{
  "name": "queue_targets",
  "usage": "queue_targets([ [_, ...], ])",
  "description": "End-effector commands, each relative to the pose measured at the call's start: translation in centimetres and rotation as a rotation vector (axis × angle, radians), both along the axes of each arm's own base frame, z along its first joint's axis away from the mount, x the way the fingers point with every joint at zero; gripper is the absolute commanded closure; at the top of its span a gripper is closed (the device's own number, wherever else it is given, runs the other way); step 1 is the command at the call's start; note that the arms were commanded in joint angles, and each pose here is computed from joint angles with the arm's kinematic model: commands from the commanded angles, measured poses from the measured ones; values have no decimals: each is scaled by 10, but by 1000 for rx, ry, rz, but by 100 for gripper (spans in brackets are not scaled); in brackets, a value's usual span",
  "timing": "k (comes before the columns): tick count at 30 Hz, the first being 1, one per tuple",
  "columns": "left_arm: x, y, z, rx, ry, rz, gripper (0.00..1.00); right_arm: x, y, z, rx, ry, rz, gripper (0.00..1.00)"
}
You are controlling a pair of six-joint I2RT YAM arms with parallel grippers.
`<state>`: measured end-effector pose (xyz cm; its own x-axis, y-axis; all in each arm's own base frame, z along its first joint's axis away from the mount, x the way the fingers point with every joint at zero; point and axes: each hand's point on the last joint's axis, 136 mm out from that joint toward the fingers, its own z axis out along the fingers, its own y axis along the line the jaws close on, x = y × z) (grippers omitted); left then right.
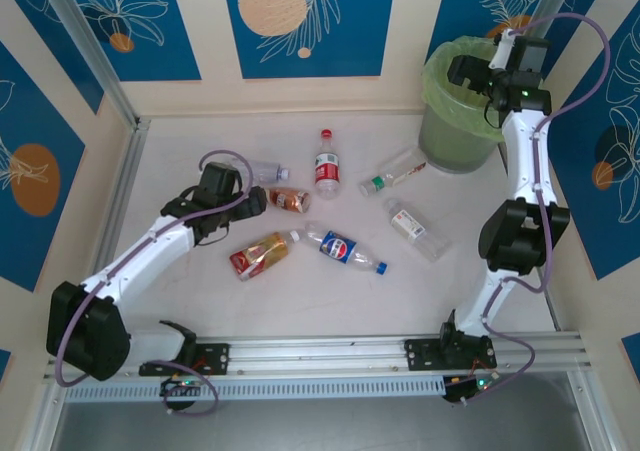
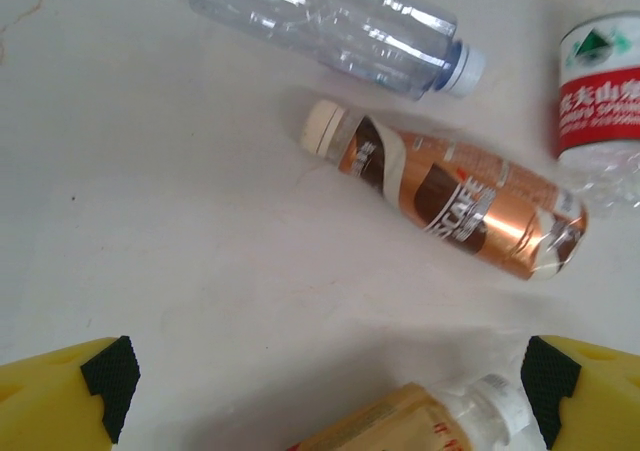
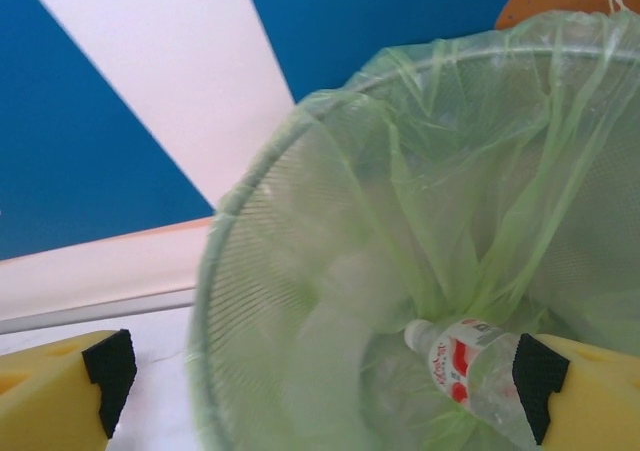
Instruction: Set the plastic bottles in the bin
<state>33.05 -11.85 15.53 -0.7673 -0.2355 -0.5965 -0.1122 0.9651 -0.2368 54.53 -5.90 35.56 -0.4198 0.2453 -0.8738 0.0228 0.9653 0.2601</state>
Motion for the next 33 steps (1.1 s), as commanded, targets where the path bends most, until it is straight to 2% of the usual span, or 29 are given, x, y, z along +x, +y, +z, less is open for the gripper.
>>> queue_targets([
  [1,-5,3,-6,51,52,-58,0,-23,21,23,24,-34,41,1],
  [6,-17,-7,-15,70,114,-192,0,-46,48,28,102,-57,103,1],
  [9,-22,-4,-20,114,168,-214,0,-60,69,33,165,-99,163,0],
  [13,-28,-12,-28,89,211,-259,0,-91,120,45,264,-135,369,0],
  [16,-35,-16,-35,76,233,-291,0,-117,160,44,284,-172,488,1],
  [22,-53,-17,-55,79,299,-304,0,-151,205,20,274,-181,547,1],
  [28,-67,-22,-78,31,363,-310,0,-160,221,-16,284,-104,536,1],
  [33,-79,-38,-81,-22,322,-376,0,-158,221,-42,280,-30,499,1],
])
